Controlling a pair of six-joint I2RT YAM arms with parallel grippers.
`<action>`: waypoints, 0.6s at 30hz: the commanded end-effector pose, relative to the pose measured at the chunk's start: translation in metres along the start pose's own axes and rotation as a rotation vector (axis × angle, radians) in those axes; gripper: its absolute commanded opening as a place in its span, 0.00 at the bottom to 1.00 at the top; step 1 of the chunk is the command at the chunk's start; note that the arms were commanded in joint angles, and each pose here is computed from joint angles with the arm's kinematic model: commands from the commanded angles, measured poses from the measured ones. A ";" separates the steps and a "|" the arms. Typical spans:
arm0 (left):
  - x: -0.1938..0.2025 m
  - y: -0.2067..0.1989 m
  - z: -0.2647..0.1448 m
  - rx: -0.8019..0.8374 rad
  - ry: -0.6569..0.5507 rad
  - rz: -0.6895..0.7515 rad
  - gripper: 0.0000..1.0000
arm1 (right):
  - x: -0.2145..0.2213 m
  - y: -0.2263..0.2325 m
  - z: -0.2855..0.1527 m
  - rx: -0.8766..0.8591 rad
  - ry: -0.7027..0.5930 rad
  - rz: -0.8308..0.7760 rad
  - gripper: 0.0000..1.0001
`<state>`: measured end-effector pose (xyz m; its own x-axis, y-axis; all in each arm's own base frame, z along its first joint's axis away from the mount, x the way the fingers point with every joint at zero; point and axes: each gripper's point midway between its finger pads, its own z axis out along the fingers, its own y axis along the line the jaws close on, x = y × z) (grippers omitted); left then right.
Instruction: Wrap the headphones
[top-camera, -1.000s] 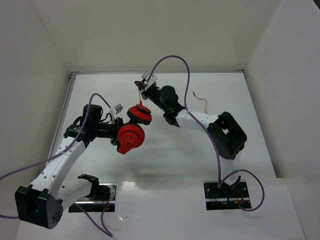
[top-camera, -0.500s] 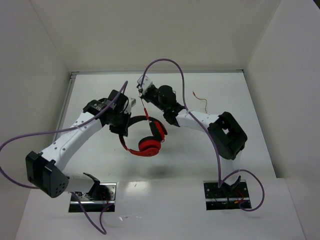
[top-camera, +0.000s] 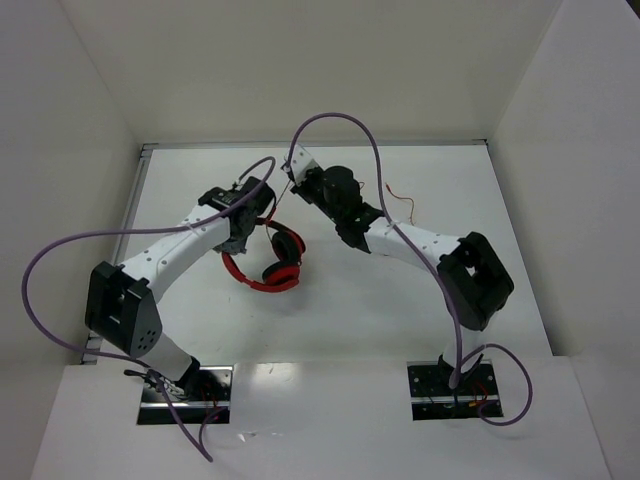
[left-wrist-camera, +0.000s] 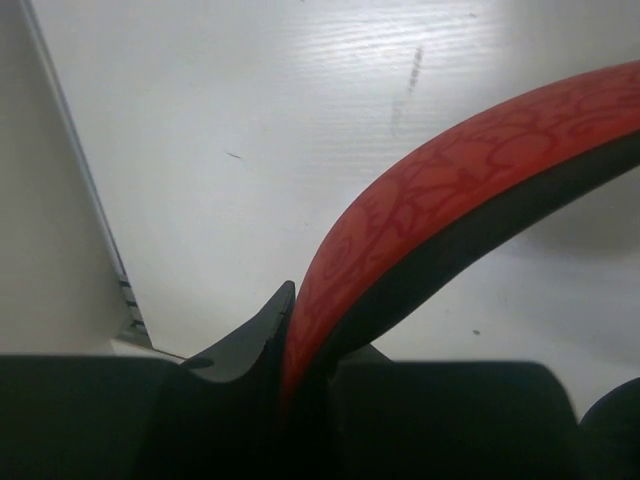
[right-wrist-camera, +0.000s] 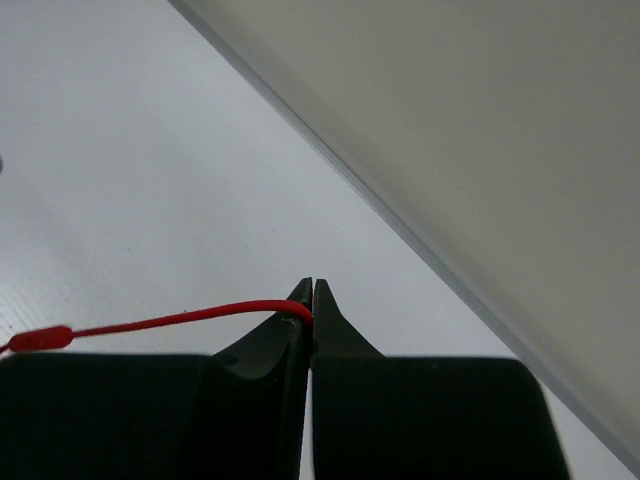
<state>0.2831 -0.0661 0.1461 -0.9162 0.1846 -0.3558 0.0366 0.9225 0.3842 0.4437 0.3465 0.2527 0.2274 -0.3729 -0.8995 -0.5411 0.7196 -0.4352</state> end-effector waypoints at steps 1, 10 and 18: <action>-0.004 0.026 0.010 -0.192 -0.038 -0.024 0.00 | -0.077 -0.043 -0.016 0.078 -0.143 0.087 0.01; -0.054 0.027 0.033 -0.239 -0.306 -0.321 0.00 | -0.110 0.000 -0.038 -0.158 -0.137 0.382 0.01; -0.095 0.074 0.027 -0.285 -0.499 -0.599 0.00 | -0.148 0.054 -0.073 -0.351 -0.130 0.459 0.01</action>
<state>0.3605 -0.0287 0.1433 -0.6770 -0.0170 -0.7358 -0.3838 0.8612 0.3332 0.3571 0.3904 0.2646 -0.0991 -0.1761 -0.9794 -0.7876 0.6155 -0.0310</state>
